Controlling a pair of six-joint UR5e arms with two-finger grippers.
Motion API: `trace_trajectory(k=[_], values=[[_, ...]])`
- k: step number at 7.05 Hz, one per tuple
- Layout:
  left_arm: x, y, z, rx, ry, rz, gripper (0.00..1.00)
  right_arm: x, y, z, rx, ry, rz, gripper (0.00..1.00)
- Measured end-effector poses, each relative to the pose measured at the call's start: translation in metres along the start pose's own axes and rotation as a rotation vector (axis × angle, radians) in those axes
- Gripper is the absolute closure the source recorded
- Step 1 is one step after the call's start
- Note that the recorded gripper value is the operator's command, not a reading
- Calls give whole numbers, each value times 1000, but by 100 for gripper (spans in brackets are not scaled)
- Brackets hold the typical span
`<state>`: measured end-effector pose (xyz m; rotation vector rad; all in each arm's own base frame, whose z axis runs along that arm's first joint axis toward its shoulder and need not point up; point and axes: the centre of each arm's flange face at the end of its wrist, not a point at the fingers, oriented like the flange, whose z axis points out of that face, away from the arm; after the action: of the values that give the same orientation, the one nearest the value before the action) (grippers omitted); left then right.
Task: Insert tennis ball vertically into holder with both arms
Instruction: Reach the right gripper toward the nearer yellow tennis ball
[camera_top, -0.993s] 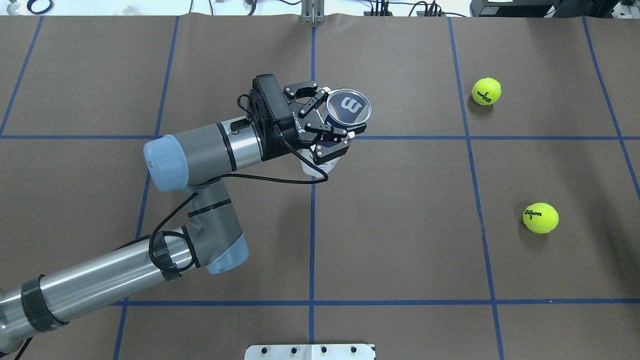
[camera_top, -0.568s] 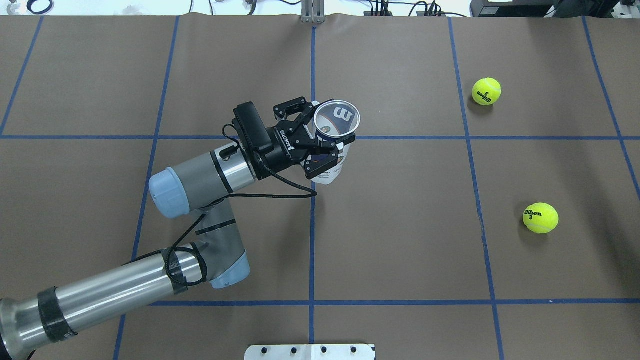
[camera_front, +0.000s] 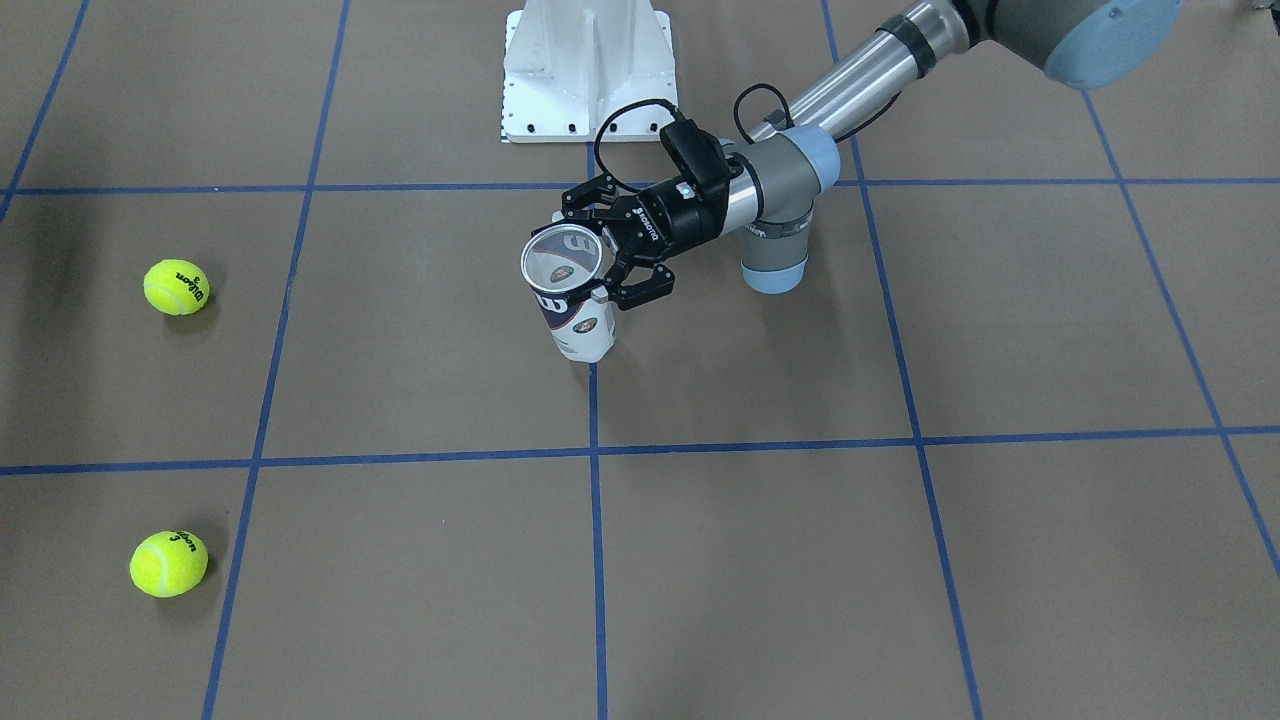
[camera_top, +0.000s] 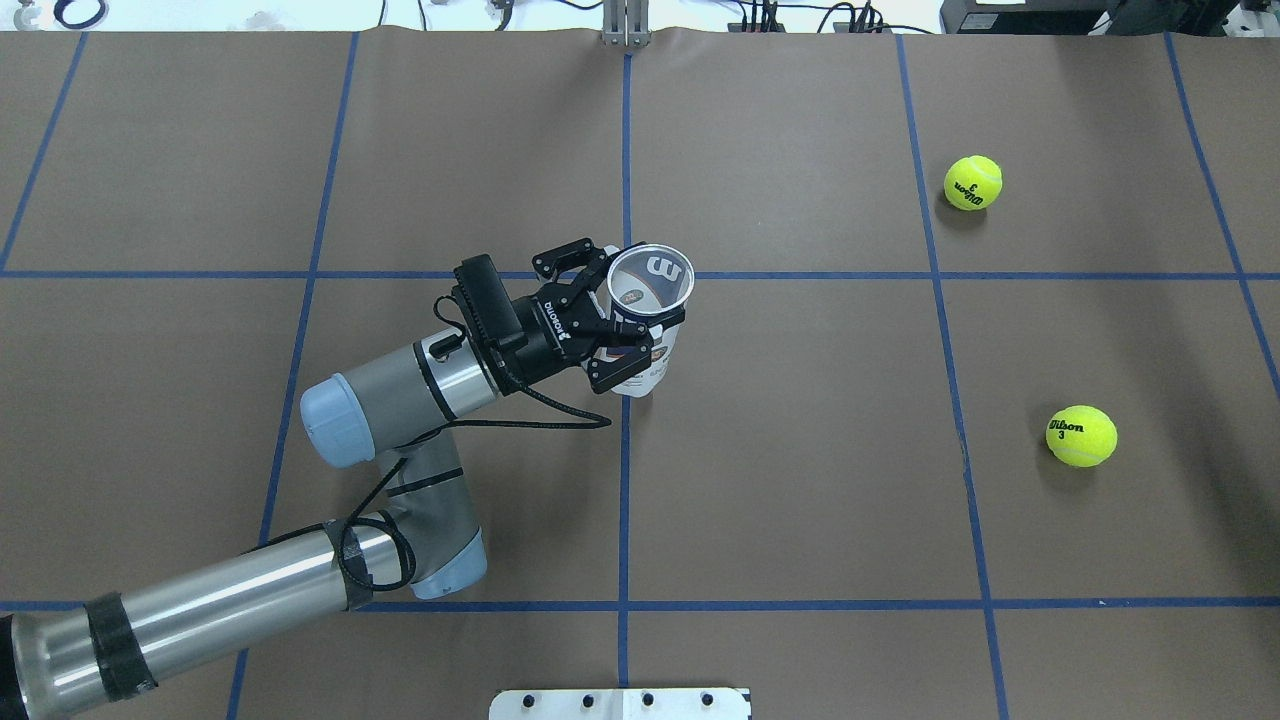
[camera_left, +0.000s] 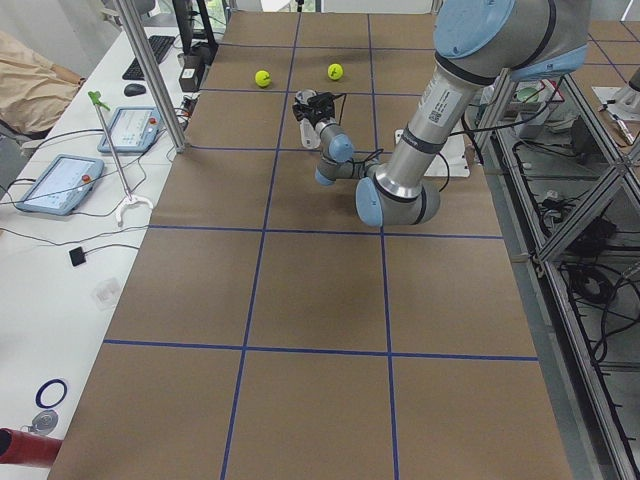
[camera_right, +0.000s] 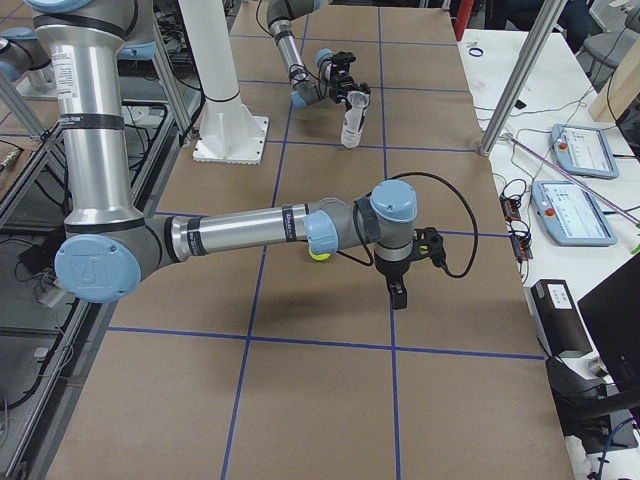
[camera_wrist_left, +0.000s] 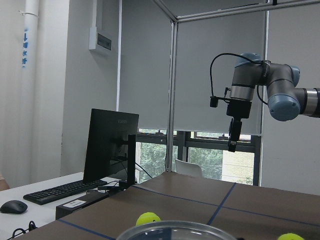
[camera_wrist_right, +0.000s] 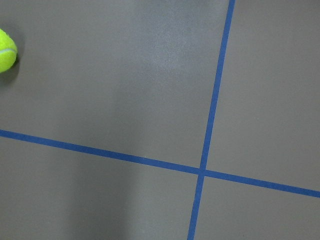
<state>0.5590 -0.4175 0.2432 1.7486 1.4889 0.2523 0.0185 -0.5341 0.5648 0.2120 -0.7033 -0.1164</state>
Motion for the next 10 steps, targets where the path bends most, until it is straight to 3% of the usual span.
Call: trace_trajectory(k=[2, 5, 10], values=[[6, 8, -2, -6, 7, -5, 34, 0, 0, 0, 0, -1, 1, 0], [7, 10, -4, -9, 7, -6, 31, -18, -3, -2, 2, -36, 55, 0], [8, 10, -5, -8, 9, -9, 30, -147, -2, 8, -41, -115, 212, 1]])
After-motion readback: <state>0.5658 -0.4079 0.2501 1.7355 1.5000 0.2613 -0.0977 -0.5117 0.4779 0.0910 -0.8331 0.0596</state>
